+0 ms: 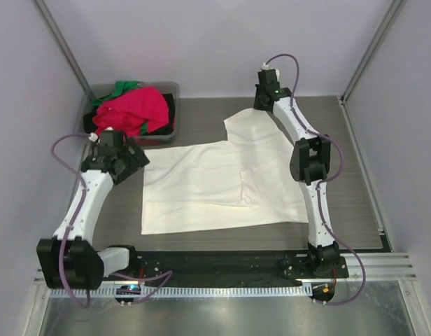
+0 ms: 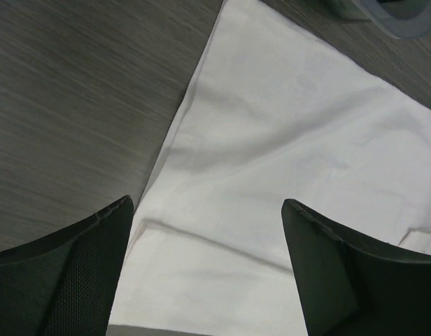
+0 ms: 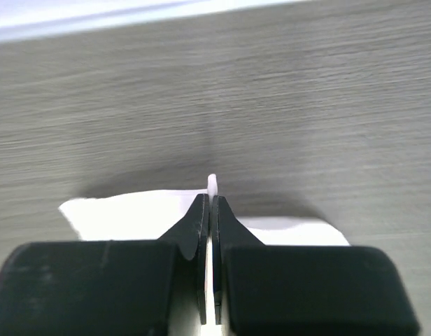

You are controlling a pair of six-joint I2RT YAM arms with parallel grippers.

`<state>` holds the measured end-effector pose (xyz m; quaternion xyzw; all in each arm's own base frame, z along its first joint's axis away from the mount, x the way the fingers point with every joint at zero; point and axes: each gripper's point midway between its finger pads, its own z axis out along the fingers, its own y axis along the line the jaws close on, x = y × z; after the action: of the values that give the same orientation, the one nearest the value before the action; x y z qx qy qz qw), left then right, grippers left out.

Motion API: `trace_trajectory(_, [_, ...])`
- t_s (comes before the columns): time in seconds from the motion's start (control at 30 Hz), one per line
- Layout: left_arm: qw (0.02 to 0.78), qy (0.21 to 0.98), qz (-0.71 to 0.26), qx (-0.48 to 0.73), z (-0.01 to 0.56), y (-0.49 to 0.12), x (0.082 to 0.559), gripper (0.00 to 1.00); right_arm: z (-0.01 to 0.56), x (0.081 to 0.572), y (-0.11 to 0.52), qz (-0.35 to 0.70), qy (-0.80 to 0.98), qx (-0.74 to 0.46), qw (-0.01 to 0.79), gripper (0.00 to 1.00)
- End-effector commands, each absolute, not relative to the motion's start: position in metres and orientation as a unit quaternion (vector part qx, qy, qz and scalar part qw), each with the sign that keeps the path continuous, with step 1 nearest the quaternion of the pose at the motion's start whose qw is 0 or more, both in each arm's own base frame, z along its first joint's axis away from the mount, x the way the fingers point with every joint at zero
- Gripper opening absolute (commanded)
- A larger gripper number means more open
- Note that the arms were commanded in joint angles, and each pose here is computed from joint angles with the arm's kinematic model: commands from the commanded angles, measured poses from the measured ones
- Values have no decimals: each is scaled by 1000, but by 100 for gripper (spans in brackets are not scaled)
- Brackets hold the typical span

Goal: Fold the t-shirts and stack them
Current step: Fold the tshirt

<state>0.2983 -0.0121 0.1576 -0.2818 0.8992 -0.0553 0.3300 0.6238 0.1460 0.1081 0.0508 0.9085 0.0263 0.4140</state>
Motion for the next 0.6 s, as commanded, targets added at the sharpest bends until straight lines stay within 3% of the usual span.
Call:
trace_trajectory(0.0, [375,873,-106,-294,168,-21,360,86,205,605,165,100,878,62,464,1])
trace_trajectory(0.2, [407,859,-81,-300,137,-9,427,64,228,575,182,145,878,51,454,1])
trace_trajectory(0.33, [404,866,-82,-284,117,-12,453,60,253,553,181,155,873,39,462,1])
trace_trajectory(0.57, [370,883,-51,-286,70,-3,475,56,248,517,176,163,882,25,442,1])
